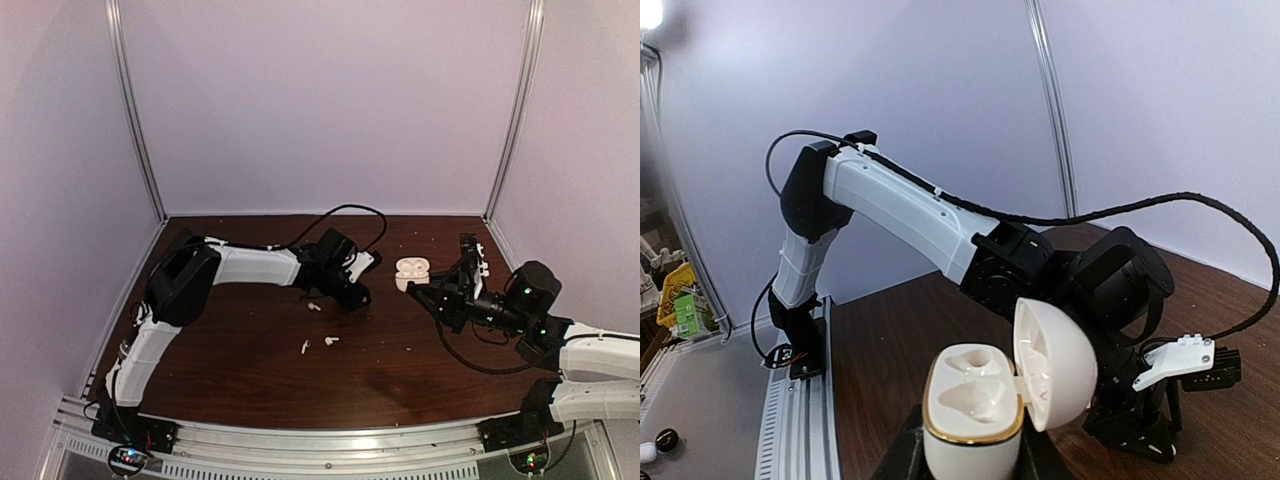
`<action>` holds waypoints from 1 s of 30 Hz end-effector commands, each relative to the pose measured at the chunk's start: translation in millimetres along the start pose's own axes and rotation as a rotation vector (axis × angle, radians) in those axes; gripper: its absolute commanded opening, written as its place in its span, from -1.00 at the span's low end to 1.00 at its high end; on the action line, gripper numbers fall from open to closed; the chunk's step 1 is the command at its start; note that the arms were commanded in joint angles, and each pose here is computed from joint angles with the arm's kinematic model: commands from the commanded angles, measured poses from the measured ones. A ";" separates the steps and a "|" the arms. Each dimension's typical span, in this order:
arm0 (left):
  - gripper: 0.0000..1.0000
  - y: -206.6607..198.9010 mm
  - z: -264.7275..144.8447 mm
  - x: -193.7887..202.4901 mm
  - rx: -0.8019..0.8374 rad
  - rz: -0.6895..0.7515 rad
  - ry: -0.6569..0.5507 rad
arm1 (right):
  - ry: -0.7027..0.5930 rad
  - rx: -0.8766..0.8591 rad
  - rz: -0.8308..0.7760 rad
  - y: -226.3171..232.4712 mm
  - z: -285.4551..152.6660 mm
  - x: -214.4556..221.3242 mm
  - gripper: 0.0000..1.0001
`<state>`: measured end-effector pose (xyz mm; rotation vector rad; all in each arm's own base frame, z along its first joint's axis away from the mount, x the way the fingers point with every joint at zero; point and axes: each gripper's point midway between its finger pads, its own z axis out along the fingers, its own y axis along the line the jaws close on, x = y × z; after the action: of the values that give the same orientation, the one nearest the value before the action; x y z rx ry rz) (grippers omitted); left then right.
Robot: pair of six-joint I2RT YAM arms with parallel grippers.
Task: Insert the wireless bluetooth earbuds into the charging case
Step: Move the left earbud to the center of the board.
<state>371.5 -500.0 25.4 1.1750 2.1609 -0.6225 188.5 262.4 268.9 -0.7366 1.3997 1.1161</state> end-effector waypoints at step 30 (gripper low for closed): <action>-0.79 -11.3 -58.4 93.0 -0.081 0.015 0.290 | -0.019 -0.010 -0.002 0.7 1.0 -4.4 -1.00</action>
<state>330.7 -451.7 21.0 1.2708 2.2521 -0.4558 189.6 263.5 265.8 -0.7380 1.4105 1.1162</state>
